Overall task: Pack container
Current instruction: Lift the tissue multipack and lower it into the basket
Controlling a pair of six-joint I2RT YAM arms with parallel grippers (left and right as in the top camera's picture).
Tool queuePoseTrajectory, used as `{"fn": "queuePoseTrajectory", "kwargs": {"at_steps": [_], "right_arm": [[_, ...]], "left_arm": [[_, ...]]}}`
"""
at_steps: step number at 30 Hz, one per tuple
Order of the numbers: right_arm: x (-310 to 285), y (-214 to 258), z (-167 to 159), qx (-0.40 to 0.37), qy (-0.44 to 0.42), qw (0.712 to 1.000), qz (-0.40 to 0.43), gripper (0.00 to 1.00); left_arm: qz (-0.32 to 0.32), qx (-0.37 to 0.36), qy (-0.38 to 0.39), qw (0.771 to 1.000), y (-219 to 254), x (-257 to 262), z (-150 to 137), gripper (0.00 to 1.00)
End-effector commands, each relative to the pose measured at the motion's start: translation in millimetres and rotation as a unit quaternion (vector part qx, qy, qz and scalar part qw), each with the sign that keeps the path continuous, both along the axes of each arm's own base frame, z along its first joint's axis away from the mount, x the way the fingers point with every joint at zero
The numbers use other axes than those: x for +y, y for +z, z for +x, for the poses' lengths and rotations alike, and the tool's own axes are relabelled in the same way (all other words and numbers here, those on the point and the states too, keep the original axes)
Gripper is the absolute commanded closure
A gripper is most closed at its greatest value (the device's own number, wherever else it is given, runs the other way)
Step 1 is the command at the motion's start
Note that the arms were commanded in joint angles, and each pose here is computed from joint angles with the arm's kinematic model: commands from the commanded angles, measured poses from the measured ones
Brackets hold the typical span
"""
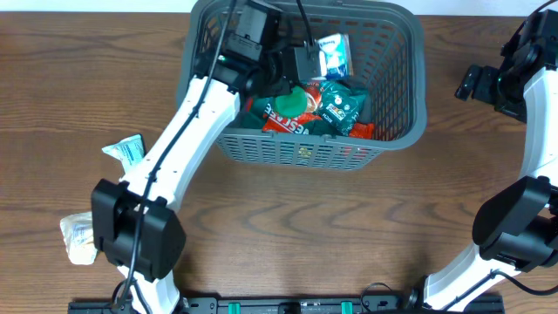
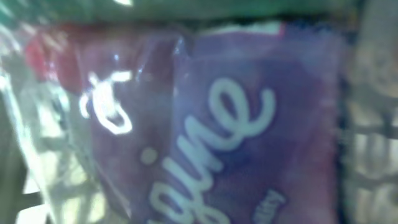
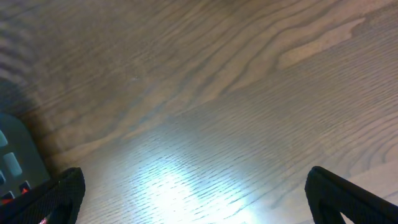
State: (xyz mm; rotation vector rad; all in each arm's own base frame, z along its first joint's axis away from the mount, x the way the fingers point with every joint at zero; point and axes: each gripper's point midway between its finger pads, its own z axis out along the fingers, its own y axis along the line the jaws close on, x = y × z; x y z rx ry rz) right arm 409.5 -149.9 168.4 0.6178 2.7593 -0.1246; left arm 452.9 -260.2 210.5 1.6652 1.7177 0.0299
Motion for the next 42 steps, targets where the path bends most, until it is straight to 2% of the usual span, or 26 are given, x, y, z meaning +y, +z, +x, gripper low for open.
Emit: {"fn": "queuePoseTrajectory", "kwargs": {"at_steps": [1, 6, 8, 16, 17, 19, 20, 27, 32, 34, 36, 38, 42], "right_arm": [[2, 1, 0, -0.001, 0.007, 1.0, 0.0, 0.01], [2, 1, 0, -0.001, 0.007, 1.0, 0.0, 0.01], [2, 1, 0, -0.001, 0.008, 1.0, 0.0, 0.01], [2, 1, 0, 0.0, 0.008, 1.0, 0.0, 0.01], [3, 1, 0, 0.0, 0.009, 1.0, 0.0, 0.01], [2, 1, 0, 0.0, 0.009, 1.0, 0.0, 0.01], [2, 1, 0, 0.0, 0.009, 1.0, 0.0, 0.01], [2, 1, 0, 0.0, 0.009, 1.0, -0.001, 0.01], [2, 1, 0, 0.0, 0.009, 1.0, 0.0, 0.01], [2, 1, 0, 0.0, 0.009, 1.0, -0.001, 0.01], [2, 1, 0, 0.0, 0.009, 1.0, 0.0, 0.01], [2, 1, 0, 0.0, 0.009, 1.0, -0.001, 0.01], [2, 1, 0, -0.001, 0.009, 1.0, -0.001, 0.01]], "left_arm": [[0.009, 0.015, -0.003, 1.0, -11, 1, 0, 0.94], [0.036, 0.06, 0.005, 0.998, -49, 7, -1, 0.92], [0.043, 0.076, 0.007, 0.996, -62, 8, -3, 0.77], [0.05, 0.082, 0.036, 0.995, -65, 14, 0, 0.5], [0.05, 0.082, 0.038, 0.995, -64, 15, -1, 0.45], [0.048, 0.079, 0.04, 0.995, -59, 15, -1, 0.05], [0.043, 0.077, 0.044, 0.995, -55, 15, -1, 0.01], [-0.009, 0.026, 0.141, 0.99, 17, 35, -3, 0.02], [-0.051, -0.039, 0.216, 0.974, 89, 63, -15, 0.01], [-0.088, -0.072, 0.263, 0.958, 130, 84, -28, 0.02], [-0.1, -0.09, 0.281, 0.95, 151, 100, -38, 0.02], [-0.127, -0.102, 0.324, 0.932, 172, 121, -48, 0.01], [-0.155, -0.133, 0.453, 0.868, 201, 193, -67, 0.01]]}}
